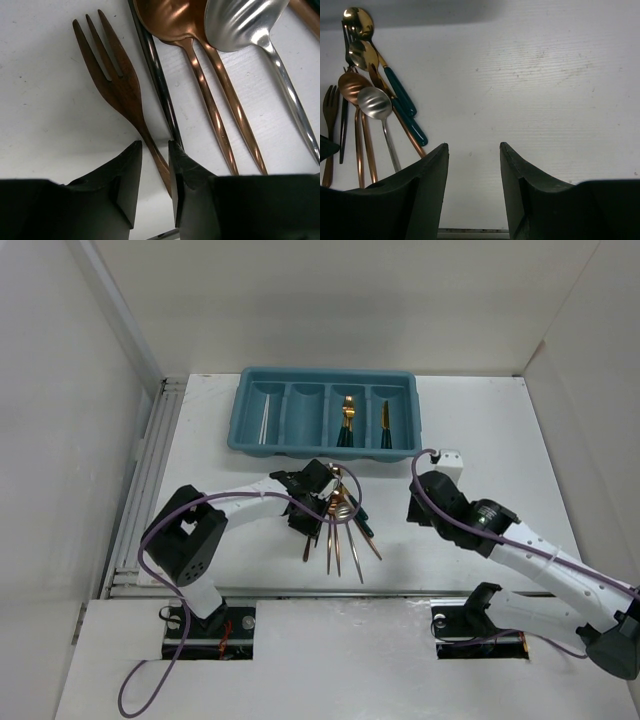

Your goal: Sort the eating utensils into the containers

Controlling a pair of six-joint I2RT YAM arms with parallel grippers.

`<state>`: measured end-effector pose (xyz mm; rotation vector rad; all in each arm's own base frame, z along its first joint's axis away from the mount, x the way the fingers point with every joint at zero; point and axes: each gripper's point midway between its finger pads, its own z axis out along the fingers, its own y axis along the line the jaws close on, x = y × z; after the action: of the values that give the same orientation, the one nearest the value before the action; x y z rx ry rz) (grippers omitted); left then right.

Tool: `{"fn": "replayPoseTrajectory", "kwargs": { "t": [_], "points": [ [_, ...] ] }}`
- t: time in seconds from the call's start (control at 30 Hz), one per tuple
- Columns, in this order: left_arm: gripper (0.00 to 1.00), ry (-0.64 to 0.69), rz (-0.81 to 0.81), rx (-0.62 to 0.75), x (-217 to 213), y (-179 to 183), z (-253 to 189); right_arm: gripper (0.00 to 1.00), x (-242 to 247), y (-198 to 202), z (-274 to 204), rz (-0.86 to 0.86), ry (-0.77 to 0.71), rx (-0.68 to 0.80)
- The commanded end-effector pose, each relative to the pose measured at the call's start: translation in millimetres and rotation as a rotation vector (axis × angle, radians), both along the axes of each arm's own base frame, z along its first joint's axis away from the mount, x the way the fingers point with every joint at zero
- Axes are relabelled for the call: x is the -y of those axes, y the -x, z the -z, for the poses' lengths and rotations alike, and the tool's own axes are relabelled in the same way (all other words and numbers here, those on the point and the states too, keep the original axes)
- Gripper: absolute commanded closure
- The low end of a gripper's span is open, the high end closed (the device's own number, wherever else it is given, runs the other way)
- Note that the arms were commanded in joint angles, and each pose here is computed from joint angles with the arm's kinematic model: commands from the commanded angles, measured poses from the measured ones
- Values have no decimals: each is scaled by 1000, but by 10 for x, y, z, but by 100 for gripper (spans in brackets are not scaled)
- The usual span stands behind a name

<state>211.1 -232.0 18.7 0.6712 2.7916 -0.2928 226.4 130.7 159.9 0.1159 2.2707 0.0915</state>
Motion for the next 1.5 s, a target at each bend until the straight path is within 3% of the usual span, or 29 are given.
{"fn": "replayPoseTrajectory", "kwargs": {
  "t": [0.0,0.03,0.13,0.4,0.53,0.77,0.9,1.0,1.07,1.2,1.37,1.47],
  "points": [
    [75,-43,-19,-36,-92,69,144,49,66,-5,-109,33,-8,34],
    [77,-68,-21,-48,-138,93,180,49,99,0,-102,41,7,33],
    [97,-66,0,-99,-100,152,212,49,115,-25,-230,53,4,55],
    [100,-113,-42,-108,-176,158,342,49,224,44,-268,71,27,45],
    [100,-63,-89,-44,-143,-52,106,49,167,48,-270,33,12,46],
    [100,55,-46,108,-248,-253,-725,47,-409,-96,-388,-262,-63,108],
    [100,204,-67,277,-238,-360,-1422,31,-1057,-112,-825,-591,-219,275],
    [100,332,-67,437,-121,-515,-2011,15,-1358,-44,-1015,-721,-309,325],
    [100,447,-85,586,-46,-649,-2499,10,-1552,-111,-1249,-767,-367,394],
    [100,569,-126,747,-3,-822,-3094,10,-1951,-141,-1706,-875,-454,509],
    [100,608,-140,793,4,-852,-3326,11,-2250,-260,-2074,-921,-544,588],
    [100,619,-138,784,3,-813,-3338,15,-2287,-439,-2057,-839,-553,582]
  ]
}}
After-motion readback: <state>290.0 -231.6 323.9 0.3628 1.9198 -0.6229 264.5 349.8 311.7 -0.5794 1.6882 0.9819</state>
